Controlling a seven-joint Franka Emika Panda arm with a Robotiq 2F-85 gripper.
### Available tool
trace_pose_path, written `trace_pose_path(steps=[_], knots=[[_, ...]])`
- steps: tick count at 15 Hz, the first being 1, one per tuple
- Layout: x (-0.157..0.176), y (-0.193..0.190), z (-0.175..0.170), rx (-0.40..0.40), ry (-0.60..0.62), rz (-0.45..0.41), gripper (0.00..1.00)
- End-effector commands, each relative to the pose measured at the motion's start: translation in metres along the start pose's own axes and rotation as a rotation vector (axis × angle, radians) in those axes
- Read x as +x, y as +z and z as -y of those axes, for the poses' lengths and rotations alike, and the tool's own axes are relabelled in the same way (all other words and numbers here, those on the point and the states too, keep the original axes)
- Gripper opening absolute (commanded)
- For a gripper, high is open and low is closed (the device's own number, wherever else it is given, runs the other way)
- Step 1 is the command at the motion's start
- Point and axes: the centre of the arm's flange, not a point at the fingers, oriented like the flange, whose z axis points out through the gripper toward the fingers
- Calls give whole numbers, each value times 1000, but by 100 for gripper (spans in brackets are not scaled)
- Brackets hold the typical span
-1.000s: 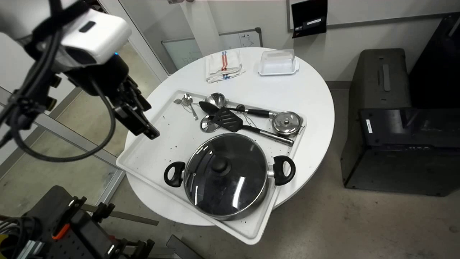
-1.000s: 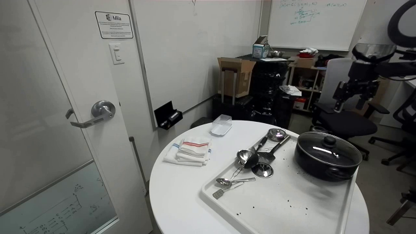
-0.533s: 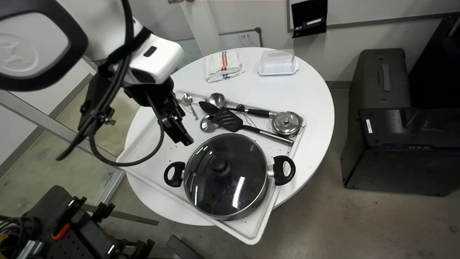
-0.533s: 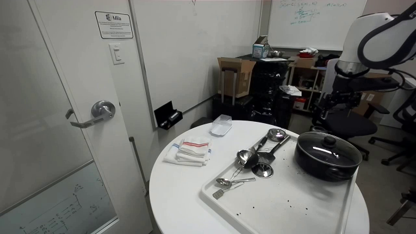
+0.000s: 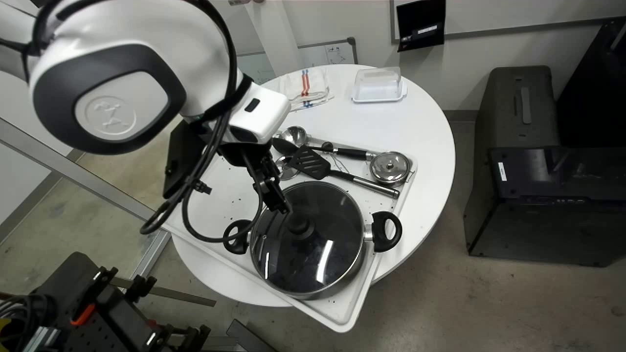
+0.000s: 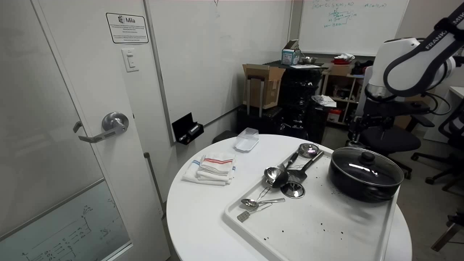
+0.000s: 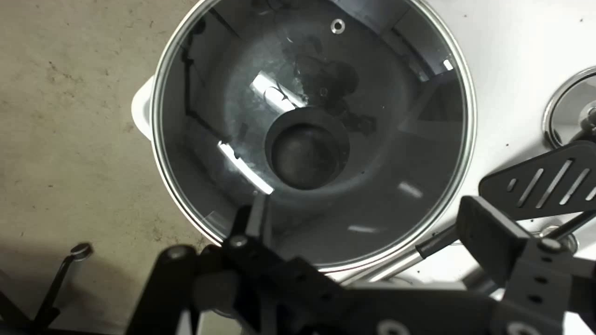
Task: Pick up the lid from the pot and put it on the table
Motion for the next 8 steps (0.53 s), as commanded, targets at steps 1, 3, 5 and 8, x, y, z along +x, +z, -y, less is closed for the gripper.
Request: trace_pose_path(steps=[1,3,5,8], knots=[[9,21,1,-19,32,3,100],[9,30,-2,-38,35,11,100],[9,38,-4,-56,42,15,100],[11,50,-6,-78,46,23,100]])
